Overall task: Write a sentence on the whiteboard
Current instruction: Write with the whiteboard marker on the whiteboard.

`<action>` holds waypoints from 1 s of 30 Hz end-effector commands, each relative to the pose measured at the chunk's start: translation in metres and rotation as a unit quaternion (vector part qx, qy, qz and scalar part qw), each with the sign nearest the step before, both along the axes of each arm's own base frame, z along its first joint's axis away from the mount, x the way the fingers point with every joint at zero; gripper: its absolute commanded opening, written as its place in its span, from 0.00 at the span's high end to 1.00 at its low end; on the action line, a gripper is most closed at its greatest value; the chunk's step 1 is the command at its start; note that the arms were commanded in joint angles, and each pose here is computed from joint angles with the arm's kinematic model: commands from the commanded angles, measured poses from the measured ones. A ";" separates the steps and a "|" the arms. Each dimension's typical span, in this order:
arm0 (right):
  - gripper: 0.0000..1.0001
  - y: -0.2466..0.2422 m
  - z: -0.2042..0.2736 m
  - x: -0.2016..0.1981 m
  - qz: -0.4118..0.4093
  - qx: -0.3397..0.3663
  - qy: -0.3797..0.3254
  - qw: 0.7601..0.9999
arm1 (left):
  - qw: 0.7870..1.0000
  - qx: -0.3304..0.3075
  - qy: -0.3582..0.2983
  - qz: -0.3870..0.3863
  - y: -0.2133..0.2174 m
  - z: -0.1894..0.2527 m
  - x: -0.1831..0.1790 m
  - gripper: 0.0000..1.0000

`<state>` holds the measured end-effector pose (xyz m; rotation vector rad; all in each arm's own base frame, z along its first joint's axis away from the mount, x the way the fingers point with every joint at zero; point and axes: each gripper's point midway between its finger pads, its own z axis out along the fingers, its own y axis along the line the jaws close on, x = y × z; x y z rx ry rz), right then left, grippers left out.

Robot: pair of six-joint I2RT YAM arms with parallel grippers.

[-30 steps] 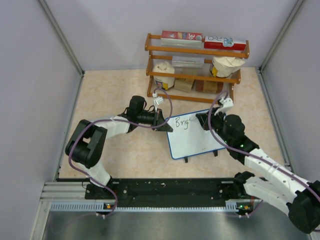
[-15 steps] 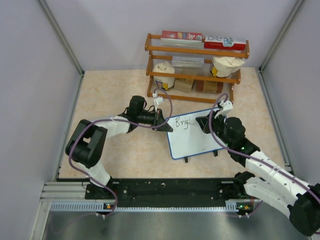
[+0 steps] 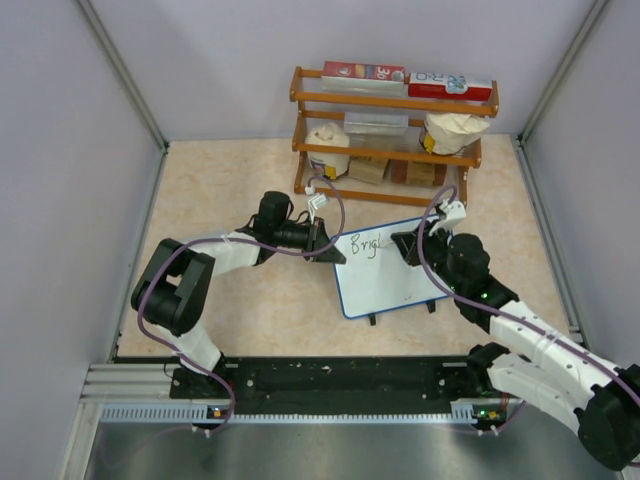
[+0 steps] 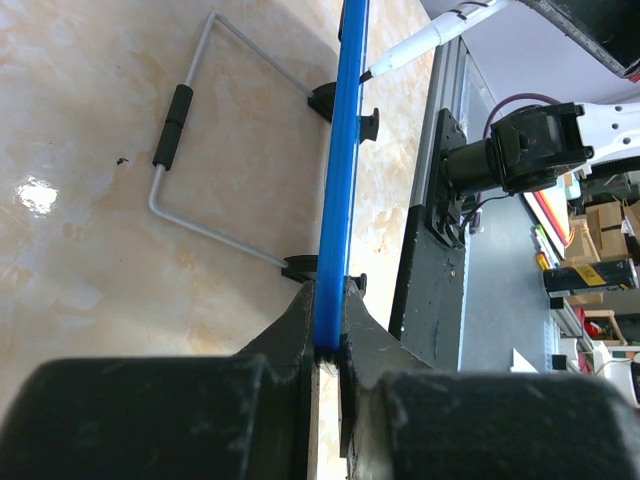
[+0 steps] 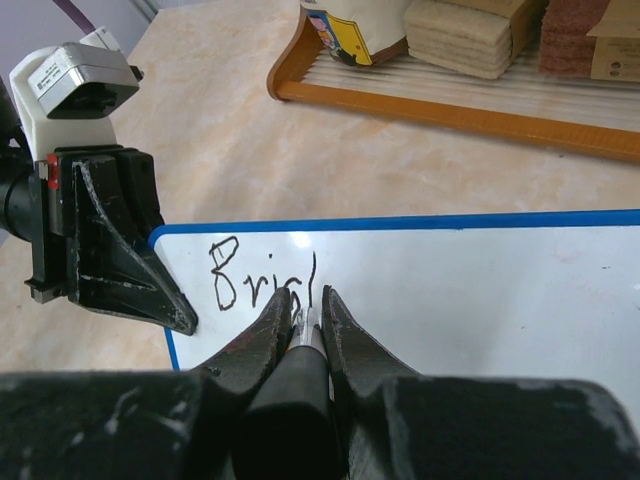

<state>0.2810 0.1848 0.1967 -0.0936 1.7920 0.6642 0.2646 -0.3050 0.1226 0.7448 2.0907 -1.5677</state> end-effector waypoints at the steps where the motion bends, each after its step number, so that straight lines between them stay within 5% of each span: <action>1: 1.00 -0.003 0.030 0.014 -0.023 0.018 -0.040 0.999 | 0.998 0.053 -0.027 0.020 0.004 -0.033 0.008 1.00; 30: 1.00 -0.012 0.024 0.013 -0.045 0.012 -0.030 0.998 | 0.998 0.052 -0.027 0.020 0.005 -0.032 0.008 1.00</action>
